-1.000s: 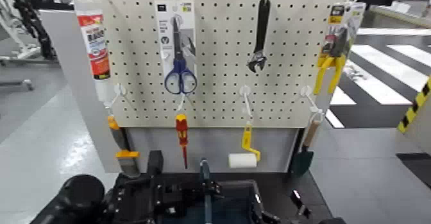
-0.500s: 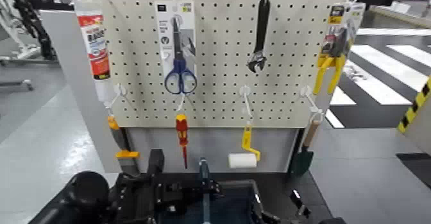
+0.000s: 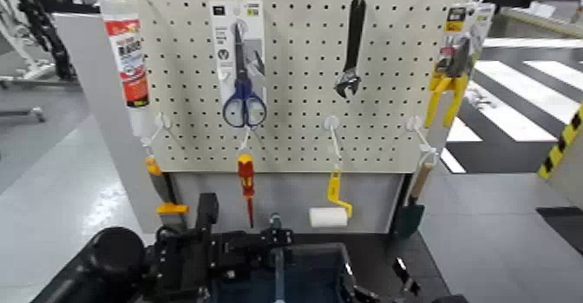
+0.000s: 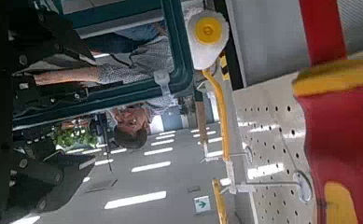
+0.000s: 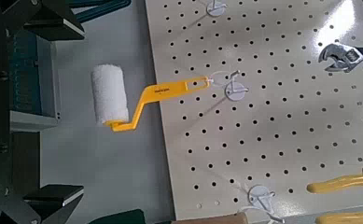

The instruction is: Place the crate on the table.

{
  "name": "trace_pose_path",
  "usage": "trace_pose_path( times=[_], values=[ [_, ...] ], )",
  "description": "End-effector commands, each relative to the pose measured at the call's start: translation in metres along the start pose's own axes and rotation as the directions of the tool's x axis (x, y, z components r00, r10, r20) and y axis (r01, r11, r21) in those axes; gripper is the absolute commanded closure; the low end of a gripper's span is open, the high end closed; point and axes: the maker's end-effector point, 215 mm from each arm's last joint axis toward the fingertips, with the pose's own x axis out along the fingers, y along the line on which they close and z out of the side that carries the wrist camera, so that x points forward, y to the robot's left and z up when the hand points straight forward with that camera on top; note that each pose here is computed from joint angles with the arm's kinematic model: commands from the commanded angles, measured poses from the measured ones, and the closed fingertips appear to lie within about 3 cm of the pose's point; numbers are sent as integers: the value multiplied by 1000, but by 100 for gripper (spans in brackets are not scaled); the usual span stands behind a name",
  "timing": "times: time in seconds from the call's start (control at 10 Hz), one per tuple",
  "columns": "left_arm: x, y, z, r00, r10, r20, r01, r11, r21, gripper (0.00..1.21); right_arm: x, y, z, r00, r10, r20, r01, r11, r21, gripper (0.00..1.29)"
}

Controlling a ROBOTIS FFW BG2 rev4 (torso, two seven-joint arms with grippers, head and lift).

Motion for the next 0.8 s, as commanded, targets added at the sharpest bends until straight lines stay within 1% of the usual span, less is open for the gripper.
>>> trace_pose_path(
  times=[0.1,0.2,0.3,0.4,0.5,0.6,0.8],
  values=[
    [0,-7,1,1000,-13,15,13,999,33,39,0,0,0,1000,2,-3,-2,1000,1,14],
    [1,-9,2,999,-19,27,17,998,58,38,0,0,-1,1000,2,-4,-2,1000,0,14],
    [-2,-8,7,999,-2,54,-4,994,109,38,0,0,-1,1000,2,-6,-2,1000,1,14],
    [-3,-9,7,997,14,75,-24,990,137,38,-1,-1,-2,1000,1,-7,-1,1000,-1,14],
    [-6,-11,8,994,44,101,-61,984,169,38,-1,-1,-2,1000,1,-9,-1,1000,0,14],
    [-14,-6,12,986,101,130,-126,971,202,38,0,0,-2,1000,2,-8,-2,1000,1,14],
    [-27,-5,19,965,192,179,-235,936,264,38,0,1,-3,1000,3,-13,-3,1000,2,14]
  ],
)
